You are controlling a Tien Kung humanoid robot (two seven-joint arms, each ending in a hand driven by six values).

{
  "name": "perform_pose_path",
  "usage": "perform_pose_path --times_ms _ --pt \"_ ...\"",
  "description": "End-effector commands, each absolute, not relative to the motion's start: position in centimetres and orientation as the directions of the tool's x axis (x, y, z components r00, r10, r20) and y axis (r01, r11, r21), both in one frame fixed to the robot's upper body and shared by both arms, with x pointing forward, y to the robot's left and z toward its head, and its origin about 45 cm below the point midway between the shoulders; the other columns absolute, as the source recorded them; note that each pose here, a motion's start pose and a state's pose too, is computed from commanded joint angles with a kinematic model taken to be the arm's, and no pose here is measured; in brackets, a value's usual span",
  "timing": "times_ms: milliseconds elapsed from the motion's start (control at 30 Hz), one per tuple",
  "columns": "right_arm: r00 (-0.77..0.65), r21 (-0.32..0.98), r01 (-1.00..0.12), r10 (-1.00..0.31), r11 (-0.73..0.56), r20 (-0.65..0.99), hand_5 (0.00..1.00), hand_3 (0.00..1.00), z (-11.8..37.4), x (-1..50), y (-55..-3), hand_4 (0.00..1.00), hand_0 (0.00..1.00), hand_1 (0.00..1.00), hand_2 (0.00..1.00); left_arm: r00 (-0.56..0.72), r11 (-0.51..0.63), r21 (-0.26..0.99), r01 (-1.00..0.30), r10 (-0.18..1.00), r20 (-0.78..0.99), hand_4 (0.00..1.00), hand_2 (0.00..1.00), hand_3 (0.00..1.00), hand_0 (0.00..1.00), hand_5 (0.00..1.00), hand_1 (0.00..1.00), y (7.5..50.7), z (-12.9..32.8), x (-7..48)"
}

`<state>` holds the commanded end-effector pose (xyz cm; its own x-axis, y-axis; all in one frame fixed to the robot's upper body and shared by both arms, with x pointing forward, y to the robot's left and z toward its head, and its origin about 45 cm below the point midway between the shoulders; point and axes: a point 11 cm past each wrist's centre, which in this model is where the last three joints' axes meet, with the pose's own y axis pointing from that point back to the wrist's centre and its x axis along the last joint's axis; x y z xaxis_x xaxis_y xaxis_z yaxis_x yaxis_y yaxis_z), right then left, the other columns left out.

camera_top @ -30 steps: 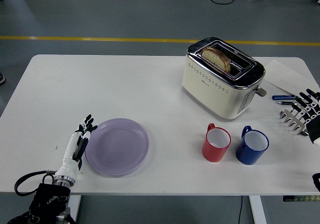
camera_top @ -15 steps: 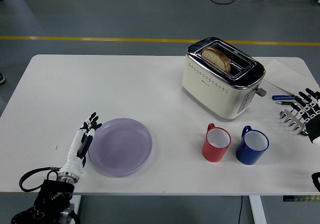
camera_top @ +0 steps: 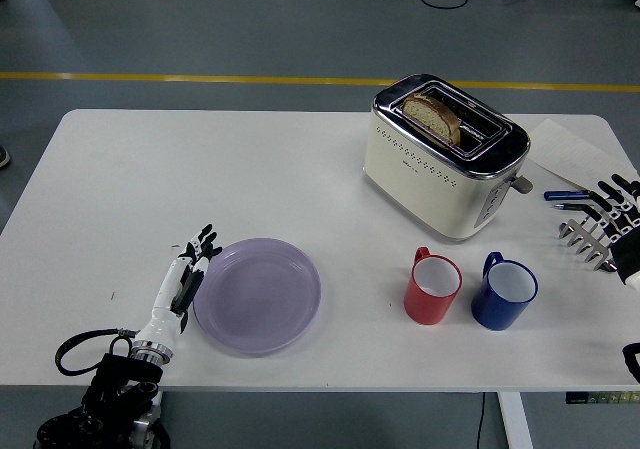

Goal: Push plate across desktop,pick up the break from the machine,place the break in the plate

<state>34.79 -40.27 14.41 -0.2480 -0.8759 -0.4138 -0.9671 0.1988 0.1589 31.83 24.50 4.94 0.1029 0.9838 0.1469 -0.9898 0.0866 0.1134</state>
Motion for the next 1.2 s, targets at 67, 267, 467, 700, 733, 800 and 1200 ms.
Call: perform_pose_path --times_ms 67,267,467,700,733,800,1200 --pt "-0.248 0.159 -0.967 -0.876 0.199 -0.414 0.527 0.643 14.4 34.8 -40.3 0.527 0.706 0.667 0.656 0.117 0.101 0.114 -0.988 0.982 0.15 0.461 0.977 0.998 0.86 0.998 0.88 24.1 5.0 31.9" --pt "-0.246 0.156 -0.968 -0.876 0.198 -0.415 0.524 0.64 14.5 34.9 -40.2 0.525 0.703 0.665 0.655 0.147 0.131 0.112 -0.985 0.977 0.156 0.462 0.976 0.998 0.86 0.998 0.88 23.3 5.1 32.2" --pt "-0.246 0.154 -0.968 -0.876 0.198 -0.415 0.519 0.639 14.6 34.9 -40.2 0.524 0.702 0.664 0.654 0.174 0.159 0.106 -0.982 0.973 0.149 0.463 0.976 0.998 0.859 0.998 0.88 22.2 5.4 32.6" --pt "-0.246 0.153 -0.968 -0.876 0.199 -0.415 0.516 0.64 14.6 34.9 -40.3 0.523 0.703 0.665 0.657 0.192 0.177 0.112 -0.978 0.971 0.141 0.465 0.973 0.998 0.859 0.998 0.88 21.4 5.3 32.8" --pt "-0.246 0.153 -0.968 -0.876 0.2 -0.416 0.516 0.64 14.6 34.9 -40.3 0.523 0.703 0.665 0.657 0.193 0.178 0.114 -0.977 0.971 0.139 0.465 0.973 0.998 0.859 0.998 0.88 21.3 5.3 32.8" --pt "-0.247 0.153 -0.968 -0.875 0.2 -0.415 0.516 0.64 14.6 34.9 -40.3 0.523 0.703 0.665 0.657 0.199 0.183 0.117 -0.976 0.97 0.139 0.465 0.973 0.998 0.859 0.998 0.88 21.2 5.3 32.8" --pt "-0.246 0.154 -0.968 -0.876 0.199 -0.416 0.516 0.644 14.6 35.0 -40.3 0.523 0.704 0.67 0.661 0.235 0.219 0.117 -0.969 0.962 0.141 0.465 0.97 0.998 0.856 0.998 0.878 20.0 5.4 33.0"
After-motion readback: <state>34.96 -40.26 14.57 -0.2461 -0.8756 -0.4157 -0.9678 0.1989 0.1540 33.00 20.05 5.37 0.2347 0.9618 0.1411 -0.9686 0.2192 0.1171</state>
